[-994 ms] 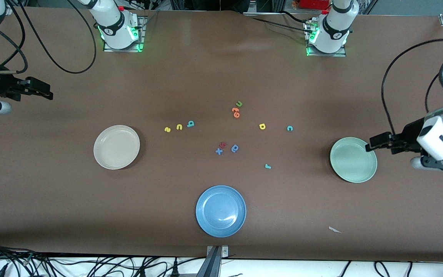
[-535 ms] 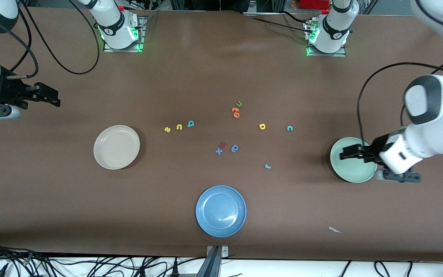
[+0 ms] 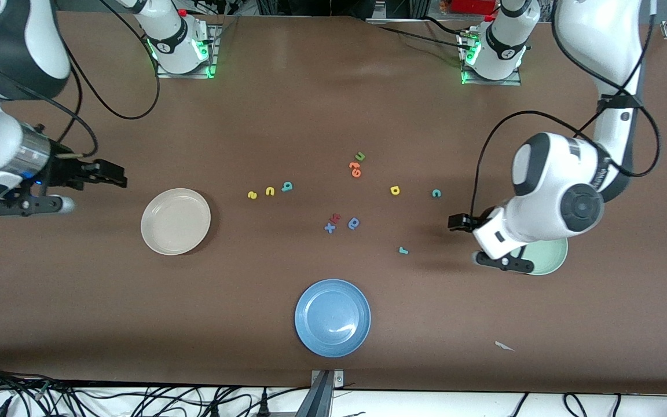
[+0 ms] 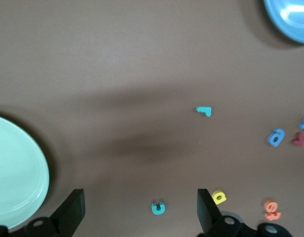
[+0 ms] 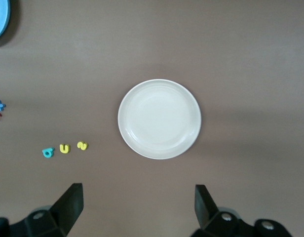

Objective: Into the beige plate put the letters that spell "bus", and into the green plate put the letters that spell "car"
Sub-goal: 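Move the left gripper and the right gripper toward the scattered letters, then grasp the teal c with the left gripper while the right gripper grasps yellow 2, then place the teal c on the green plate with the left gripper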

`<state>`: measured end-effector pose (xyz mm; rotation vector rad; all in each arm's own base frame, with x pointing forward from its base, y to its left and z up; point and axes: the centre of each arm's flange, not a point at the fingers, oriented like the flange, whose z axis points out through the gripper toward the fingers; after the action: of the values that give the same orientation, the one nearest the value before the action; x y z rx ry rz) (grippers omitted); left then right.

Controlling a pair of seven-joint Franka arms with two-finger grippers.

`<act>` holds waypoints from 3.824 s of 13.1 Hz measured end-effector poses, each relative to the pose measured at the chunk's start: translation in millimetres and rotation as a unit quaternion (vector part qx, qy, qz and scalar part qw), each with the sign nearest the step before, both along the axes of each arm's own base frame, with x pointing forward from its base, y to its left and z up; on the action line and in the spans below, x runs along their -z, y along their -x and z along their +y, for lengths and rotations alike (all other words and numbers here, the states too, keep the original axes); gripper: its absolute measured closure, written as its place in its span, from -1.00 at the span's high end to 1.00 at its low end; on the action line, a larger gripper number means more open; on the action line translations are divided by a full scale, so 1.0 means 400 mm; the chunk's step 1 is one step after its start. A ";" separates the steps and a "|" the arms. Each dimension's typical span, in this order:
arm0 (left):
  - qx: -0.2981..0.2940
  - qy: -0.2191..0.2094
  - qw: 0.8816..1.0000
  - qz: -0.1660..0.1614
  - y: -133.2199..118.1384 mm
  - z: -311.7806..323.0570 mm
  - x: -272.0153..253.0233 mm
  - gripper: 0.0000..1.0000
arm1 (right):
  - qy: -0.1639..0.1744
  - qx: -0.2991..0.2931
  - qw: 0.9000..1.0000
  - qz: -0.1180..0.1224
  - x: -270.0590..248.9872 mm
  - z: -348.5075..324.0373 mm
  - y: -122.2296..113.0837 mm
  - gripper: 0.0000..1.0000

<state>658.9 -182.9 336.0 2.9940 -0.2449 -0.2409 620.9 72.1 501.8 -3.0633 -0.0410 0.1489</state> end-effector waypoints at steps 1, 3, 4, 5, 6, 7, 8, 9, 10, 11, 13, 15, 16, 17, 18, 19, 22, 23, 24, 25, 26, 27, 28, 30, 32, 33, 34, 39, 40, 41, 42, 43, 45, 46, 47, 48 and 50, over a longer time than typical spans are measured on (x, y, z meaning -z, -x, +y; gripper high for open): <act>0.006 -0.005 1.000 -0.002 0.012 -0.025 0.016 1.00 | 0.001 0.009 1.000 -0.001 0.022 0.039 -0.008 1.00; 0.010 -0.005 1.000 -0.023 0.045 -0.067 0.059 1.00 | 0.002 0.031 1.000 -0.004 0.074 0.134 -0.017 1.00; 0.007 -0.004 0.999 -0.043 0.071 -0.079 0.090 1.00 | -0.001 0.039 0.999 -0.008 0.108 0.191 -0.014 1.00; 0.007 -0.004 0.998 -0.061 0.107 -0.086 0.124 1.00 | -0.003 0.043 0.999 -0.013 0.148 0.244 -0.005 1.00; 0.010 -0.005 0.997 -0.076 0.150 -0.091 0.161 1.00 | -0.002 0.042 0.999 -0.018 0.191 0.288 0.009 1.00; 0.017 -0.010 0.996 -0.090 0.195 -0.092 0.198 1.00 | 0.002 0.039 0.999 -0.022 0.234 0.323 0.027 1.00; 0.027 -0.016 0.995 -0.098 0.237 -0.095 0.233 1.00 | 0.007 0.035 0.999 -0.026 0.271 0.351 0.046 1.00; 0.037 -0.022 0.994 -0.097 0.275 -0.097 0.263 1.00 | 0.012 0.035 0.999 -0.029 0.304 0.373 0.064 1.00; 0.048 -0.029 0.994 -0.094 0.303 -0.100 0.285 1.00 | 0.014 0.034 0.999 -0.030 0.332 0.391 0.079 1.00; 0.057 -0.036 0.994 -0.090 0.323 -0.104 0.299 0.99 | 0.013 0.036 0.999 -0.031 0.357 0.407 0.093 1.00; 0.071 -0.051 0.993 -0.084 0.354 -0.113 0.319 0.93 | 0.018 0.036 0.998 -0.042 0.418 0.442 0.125 1.00; 0.079 -0.066 0.991 -0.081 0.376 -0.118 0.334 0.90 | 0.026 0.040 0.997 -0.060 0.496 0.478 0.167 1.00; 0.079 -0.075 0.991 -0.080 0.386 -0.123 0.341 0.87 | 0.027 0.044 0.996 -0.067 0.535 0.495 0.189 1.00; 0.079 -0.083 0.990 -0.079 0.399 -0.130 0.349 0.87 | 0.028 0.044 0.996 -0.073 0.569 0.508 0.209 1.00; 0.077 -0.089 0.990 -0.077 0.409 -0.136 0.356 0.85 | 0.030 0.042 0.996 -0.076 0.595 0.515 0.224 1.00; 0.076 -0.092 0.990 -0.076 0.416 -0.140 0.361 0.81 | 0.032 0.039 0.996 -0.078 0.616 0.516 0.235 1.00; 0.075 -0.097 0.990 -0.065 0.434 -0.135 0.387 0.69 | 0.012 0.034 0.995 -0.091 0.674 0.516 0.261 1.00; 0.076 -0.099 0.990 -0.060 0.439 -0.133 0.400 0.56 | 0.001 0.033 0.995 -0.097 0.702 0.515 0.278 1.00; 0.075 -0.101 0.990 -0.057 0.442 -0.131 0.411 0.56 | -0.008 0.032 0.994 -0.101 0.731 0.512 0.297 1.00; 0.075 -0.102 0.990 -0.056 0.443 -0.130 0.419 0.50 | -0.013 0.031 0.994 -0.100 0.757 0.508 0.316 1.00; 0.075 -0.102 0.990 -0.056 0.443 -0.129 0.423 0.48 | -0.014 0.030 0.995 -0.097 0.774 0.505 0.328 1.00; 0.075 -0.101 0.990 -0.057 0.443 -0.132 0.422 0.40 | -0.012 0.028 0.995 -0.094 0.785 0.503 0.335 1.00; 0.075 -0.101 0.990 -0.058 0.443 -0.133 0.421 0.37 | -0.010 0.023 0.995 -0.094 0.789 0.503 0.337 1.00; 0.075 -0.099 0.990 -0.059 0.445 -0.140 0.419 -0.05 | -0.006 0.011 0.995 -0.097 0.791 0.502 0.340 1.00; 0.074 -0.099 0.991 -0.059 0.445 -0.139 0.419 -0.23 | -0.001 0.003 0.995 -0.096 0.799 0.497 0.345 1.00; 0.072 -0.100 0.991 -0.059 0.443 -0.136 0.420 -0.31 | 0.004 -0.004 0.995 -0.097 0.807 0.492 0.347 1.00; 0.072 -0.100 0.991 -0.059 0.443 -0.136 0.419 -0.32 | 0.009 -0.009 0.995 -0.097 0.815 0.484 0.347 1.00; 0.072 -0.100 0.991 -0.059 0.443 -0.136 0.418 -0.38 | 0.018 -0.016 0.996 -0.091 0.852 0.462 0.348 0.97; 0.072 -0.100 0.991 -0.059 0.442 -0.135 0.418 -0.38 | 0.018 -0.017 0.995 -0.092 0.851 0.462 0.348 0.91; 0.071 -0.100 0.991 -0.060 0.441 -0.134 0.418 -0.38 | 0.016 -0.017 0.995 -0.094 0.849 0.464 0.347 0.76; 0.068 -0.100 0.991 -0.060 0.435 -0.129 0.417 -0.38 | 0.016 -0.017 0.995 -0.094 0.849 0.464 0.347 0.76; 0.062 -0.100 0.991 -0.062 0.422 -0.117 0.415 -0.38 | 0.013 -0.017 0.995 -0.097 0.846 0.467 0.346 0.59; 0.048 -0.098 0.992 -0.069 0.383 -0.087 0.403 -0.42 | 0.011 -0.016 0.995 -0.100 0.843 0.472 0.345 0.34; 0.043 -0.098 0.992 -0.071 0.360 -0.072 0.393 -0.44 | 0.008 -0.017 0.995 -0.103 0.841 0.474 0.344 0.24; 0.037 -0.101 0.992 -0.067 0.337 -0.061 0.378 -0.44 | 0.008 -0.018 0.994 -0.105 0.841 0.475 0.344 0.22; 0.033 -0.106 0.992 -0.059 0.307 -0.055 0.355 -0.44 | 0.006 -0.018 0.994 -0.107 0.839 0.477 0.344 0.07; 0.045 -0.112 0.992 -0.042 0.231 -0.029 0.284 -0.44 | 0.005 -0.017 0.994 -0.108 0.839 0.479 0.344 0.00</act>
<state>566.7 -194.5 222.2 3.2245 -0.3860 -0.1624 483.2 263.6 166.2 -3.0751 -0.1045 -0.1815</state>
